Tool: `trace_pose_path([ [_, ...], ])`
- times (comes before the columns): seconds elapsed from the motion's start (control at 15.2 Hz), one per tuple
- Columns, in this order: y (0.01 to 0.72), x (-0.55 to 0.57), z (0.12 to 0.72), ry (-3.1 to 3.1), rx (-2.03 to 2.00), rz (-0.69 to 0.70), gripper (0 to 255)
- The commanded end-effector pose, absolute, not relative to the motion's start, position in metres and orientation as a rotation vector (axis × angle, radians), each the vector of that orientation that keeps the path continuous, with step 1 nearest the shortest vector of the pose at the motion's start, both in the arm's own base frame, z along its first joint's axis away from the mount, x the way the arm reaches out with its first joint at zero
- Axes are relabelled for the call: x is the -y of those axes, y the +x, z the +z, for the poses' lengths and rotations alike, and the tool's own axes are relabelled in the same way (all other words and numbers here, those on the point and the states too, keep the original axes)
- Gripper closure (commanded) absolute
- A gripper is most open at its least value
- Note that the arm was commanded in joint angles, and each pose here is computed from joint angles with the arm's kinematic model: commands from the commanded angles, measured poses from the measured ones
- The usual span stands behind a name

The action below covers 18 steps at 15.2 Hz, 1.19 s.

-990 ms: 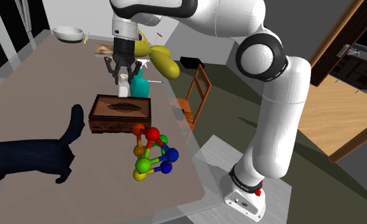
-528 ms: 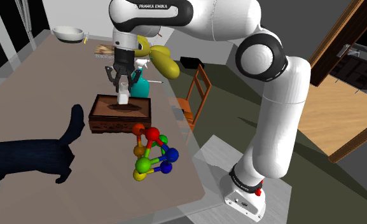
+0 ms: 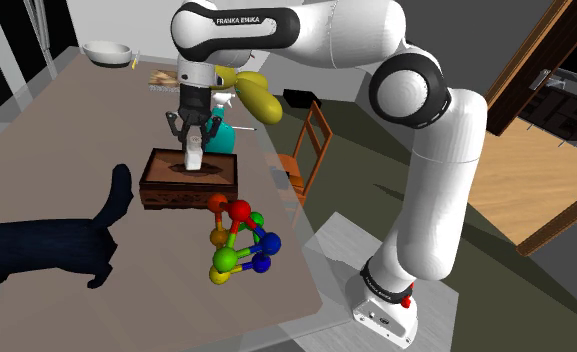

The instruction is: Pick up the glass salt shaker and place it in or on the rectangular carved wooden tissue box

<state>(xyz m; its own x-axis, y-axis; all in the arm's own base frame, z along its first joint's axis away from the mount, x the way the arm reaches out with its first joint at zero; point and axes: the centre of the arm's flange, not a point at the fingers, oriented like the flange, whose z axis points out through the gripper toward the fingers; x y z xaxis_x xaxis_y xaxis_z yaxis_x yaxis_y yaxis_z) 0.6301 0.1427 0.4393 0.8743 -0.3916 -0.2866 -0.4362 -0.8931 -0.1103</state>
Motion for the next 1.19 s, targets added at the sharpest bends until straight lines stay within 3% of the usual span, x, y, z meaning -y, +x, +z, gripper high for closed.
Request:
trace_pose_path([
  [0.0, 0.63, -0.143, 0.439, -2.874, -0.64, 0.386, 255],
  [0.13, 0.63, -0.143, 0.439, -2.874, -0.64, 0.386, 255],
  [0.2, 0.63, -0.143, 0.439, -2.874, -0.64, 0.386, 0],
  [1.12, 0.641, -0.132, 0.487, -2.874, -0.64, 0.386, 0],
])
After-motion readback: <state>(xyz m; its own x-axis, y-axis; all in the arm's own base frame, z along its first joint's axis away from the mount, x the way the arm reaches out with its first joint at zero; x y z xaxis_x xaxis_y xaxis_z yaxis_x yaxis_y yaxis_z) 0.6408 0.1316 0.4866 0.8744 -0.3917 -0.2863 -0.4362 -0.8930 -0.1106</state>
